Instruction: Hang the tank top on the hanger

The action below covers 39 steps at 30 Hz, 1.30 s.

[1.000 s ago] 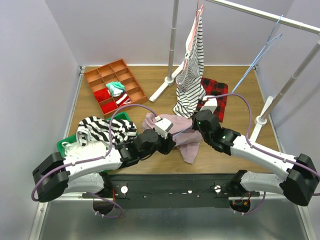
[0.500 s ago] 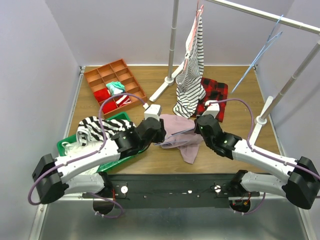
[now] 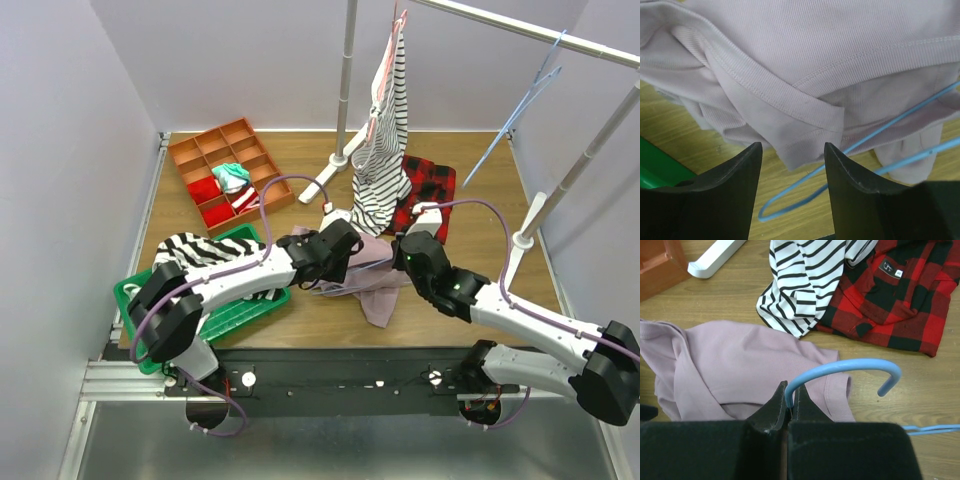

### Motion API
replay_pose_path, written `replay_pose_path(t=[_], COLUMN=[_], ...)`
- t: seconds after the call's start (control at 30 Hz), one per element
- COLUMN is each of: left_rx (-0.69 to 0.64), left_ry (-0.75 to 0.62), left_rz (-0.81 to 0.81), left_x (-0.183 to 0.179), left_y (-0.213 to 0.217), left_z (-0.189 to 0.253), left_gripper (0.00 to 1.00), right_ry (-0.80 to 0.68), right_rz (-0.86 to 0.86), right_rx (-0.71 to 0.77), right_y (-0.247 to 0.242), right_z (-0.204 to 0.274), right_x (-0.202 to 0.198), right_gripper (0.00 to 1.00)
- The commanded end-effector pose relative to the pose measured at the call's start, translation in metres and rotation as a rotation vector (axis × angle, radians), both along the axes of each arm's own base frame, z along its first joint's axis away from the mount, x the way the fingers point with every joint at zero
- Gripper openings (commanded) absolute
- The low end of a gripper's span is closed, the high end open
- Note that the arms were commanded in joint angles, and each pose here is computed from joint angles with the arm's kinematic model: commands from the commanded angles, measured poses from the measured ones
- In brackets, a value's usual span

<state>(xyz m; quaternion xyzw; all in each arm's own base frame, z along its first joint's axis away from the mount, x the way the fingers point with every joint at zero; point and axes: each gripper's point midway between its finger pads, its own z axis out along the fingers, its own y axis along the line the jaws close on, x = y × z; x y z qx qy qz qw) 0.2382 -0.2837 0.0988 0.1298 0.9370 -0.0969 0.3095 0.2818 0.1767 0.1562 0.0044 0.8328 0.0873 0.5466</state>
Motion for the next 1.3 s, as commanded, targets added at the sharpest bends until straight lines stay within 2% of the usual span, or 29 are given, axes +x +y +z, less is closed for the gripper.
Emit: replay_pose_path(t=[0.0, 0.1, 0.3, 0.5, 0.53, 0.57, 0.63, 0.67, 0.73, 0.77, 0.83, 0.97, 1.03, 1.07, 1.17, 1.27], left_rx=[0.005, -0.027, 0.012, 0.057, 0.067, 0.07, 0.067, 0.067, 0.065, 0.065, 0.059, 0.034, 0.003, 0.018, 0.049, 0.07], left_ry=[0.035, 0.052, 0.084, 0.116, 0.118, 0.11, 0.092, 0.081, 0.062, 0.051, 0.027, 0.016, 0.046, 0.043, 0.058, 0.078], left_rz=[-0.033, -0.031, -0.032, -0.01, -0.001, 0.01, 0.025, 0.034, 0.055, 0.062, 0.076, 0.041, -0.028, -0.062, -0.145, -0.182], left_x=[0.007, 0.018, 0.026, 0.025, 0.025, 0.026, 0.028, 0.029, 0.031, 0.032, 0.034, 0.034, 0.028, 0.026, 0.019, 0.017], left_y=[-0.01, -0.015, -0.018, -0.011, -0.007, -0.005, 0.0, 0.002, 0.009, 0.011, 0.018, 0.022, 0.009, 0.007, -0.006, -0.016], left_z=[-0.003, -0.005, -0.021, -0.045, -0.046, -0.045, -0.039, -0.036, -0.027, -0.023, -0.015, -0.008, -0.005, -0.005, -0.008, -0.013], left_gripper=[0.63, 0.62, 0.61, 0.53, 0.51, 0.42, 0.37, 0.26, 0.15, 0.07, 0.0, 0.0, 0.13, 0.28, 0.54, 0.58], right_ry=[0.083, 0.092, 0.091, 0.093, 0.096, 0.096, 0.096, 0.094, 0.096, 0.094, 0.099, 0.099, 0.1, 0.103, 0.108, 0.126], right_rz=[0.028, 0.03, 0.025, 0.024, 0.024, 0.021, 0.02, 0.018, 0.017, 0.009, 0.006, 0.011, 0.019, 0.031, 0.05, 0.059], right_rx=[0.008, 0.002, 0.0, -0.002, -0.005, -0.007, -0.01, -0.007, -0.011, -0.013, -0.02, -0.017, -0.016, -0.021, -0.025, -0.049], right_y=[0.003, 0.002, 0.002, 0.003, 0.003, 0.003, 0.003, 0.003, 0.003, 0.002, 0.002, 0.003, 0.004, 0.005, 0.007, 0.006], right_z=[-0.025, -0.029, -0.029, -0.03, -0.031, -0.03, -0.03, -0.029, -0.03, -0.03, -0.031, -0.03, -0.029, -0.03, -0.03, -0.034], right_x=[-0.014, -0.015, -0.014, -0.013, -0.013, -0.012, -0.012, -0.011, -0.011, -0.01, -0.01, -0.01, -0.011, -0.011, -0.013, -0.014], right_gripper=[0.01, 0.01, 0.01, 0.01, 0.01, 0.01, 0.01, 0.01, 0.01, 0.01, 0.01, 0.01, 0.01, 0.01, 0.01, 0.01])
